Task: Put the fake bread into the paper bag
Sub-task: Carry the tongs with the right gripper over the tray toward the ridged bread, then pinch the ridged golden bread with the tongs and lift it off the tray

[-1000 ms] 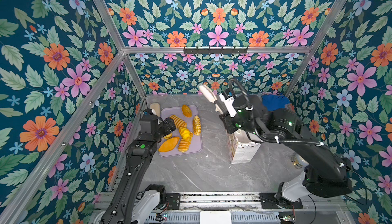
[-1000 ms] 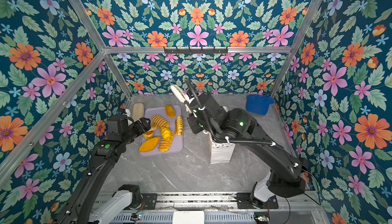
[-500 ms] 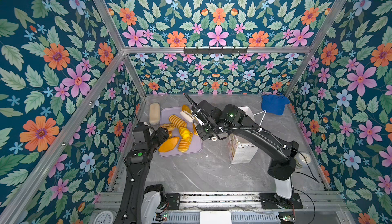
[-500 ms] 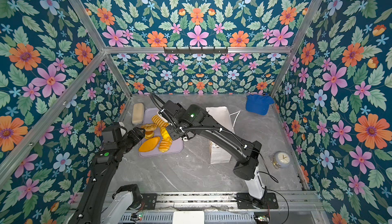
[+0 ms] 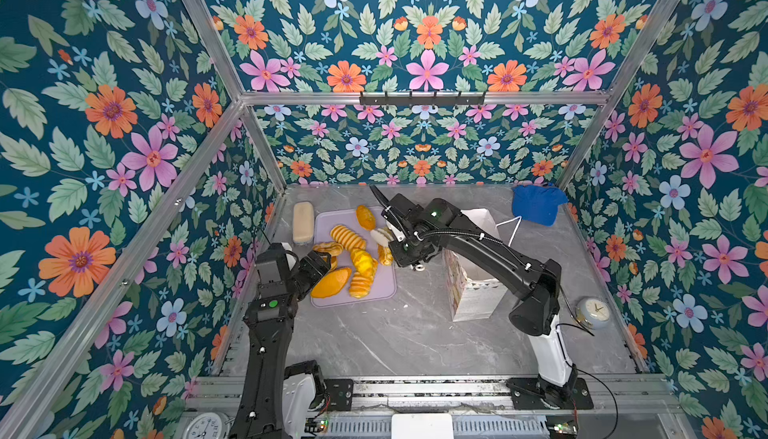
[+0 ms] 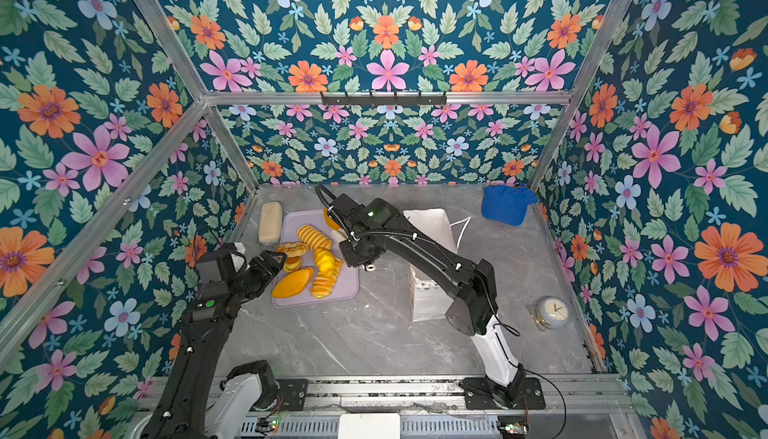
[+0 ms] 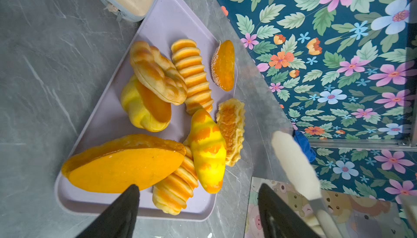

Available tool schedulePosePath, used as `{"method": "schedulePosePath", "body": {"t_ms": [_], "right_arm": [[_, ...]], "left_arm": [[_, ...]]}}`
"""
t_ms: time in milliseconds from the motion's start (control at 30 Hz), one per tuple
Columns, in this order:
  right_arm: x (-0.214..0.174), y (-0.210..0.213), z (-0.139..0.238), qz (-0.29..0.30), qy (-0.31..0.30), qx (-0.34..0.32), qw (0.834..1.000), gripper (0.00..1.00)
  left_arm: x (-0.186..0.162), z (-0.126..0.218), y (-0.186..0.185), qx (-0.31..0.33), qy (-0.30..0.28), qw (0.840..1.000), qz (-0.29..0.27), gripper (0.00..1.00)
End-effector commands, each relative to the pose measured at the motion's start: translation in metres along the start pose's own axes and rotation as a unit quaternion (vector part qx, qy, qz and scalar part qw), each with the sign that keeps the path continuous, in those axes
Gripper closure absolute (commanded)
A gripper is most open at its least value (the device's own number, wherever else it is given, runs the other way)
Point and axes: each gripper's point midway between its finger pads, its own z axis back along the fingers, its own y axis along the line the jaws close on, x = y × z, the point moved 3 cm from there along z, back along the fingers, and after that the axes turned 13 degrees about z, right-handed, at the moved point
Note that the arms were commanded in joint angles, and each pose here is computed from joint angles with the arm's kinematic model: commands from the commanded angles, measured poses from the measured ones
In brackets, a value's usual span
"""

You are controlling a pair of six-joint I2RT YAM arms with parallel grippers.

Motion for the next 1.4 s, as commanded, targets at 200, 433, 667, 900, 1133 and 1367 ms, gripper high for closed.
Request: {"method": "schedulePosePath", "body": {"t_ms": [200, 433, 667, 900, 1133, 1367], "right_arm": [[0.006, -0.013, -0.033, -0.031, 0.024, 0.010, 0.999, 0.67], [0.007, -0.024, -0.047, -0.041, 0.038, -0.006, 0.998, 0.65], [0.008, -0.028, -0.042, -0.044, 0.032, -0.017, 0.998, 0.63], [0.010, -0.030, -0.020, -0.048, 0.010, -0.022, 0.999, 0.62], [0.007, -0.035, -0.026, -0.058, 0.020, -0.025, 0.998, 0.59], [0.007, -0.042, -0.042, -0.074, 0.032, -0.019, 0.997, 0.56]], "left_arm": [[0.001, 0.005, -0.016, -0.027, 0.006, 0.999, -0.027, 0.18], [-0.001, 0.005, -0.014, -0.027, 0.010, 0.999, -0.031, 0.18], [-0.001, 0.003, -0.014, -0.030, 0.013, 0.999, -0.032, 0.19], [-0.001, 0.002, -0.017, -0.036, 0.016, 0.999, -0.031, 0.19], [-0.014, -0.001, -0.034, -0.068, 0.045, 0.996, -0.038, 0.16], [-0.039, -0.013, -0.058, -0.072, 0.067, 0.992, -0.073, 0.01]]}}
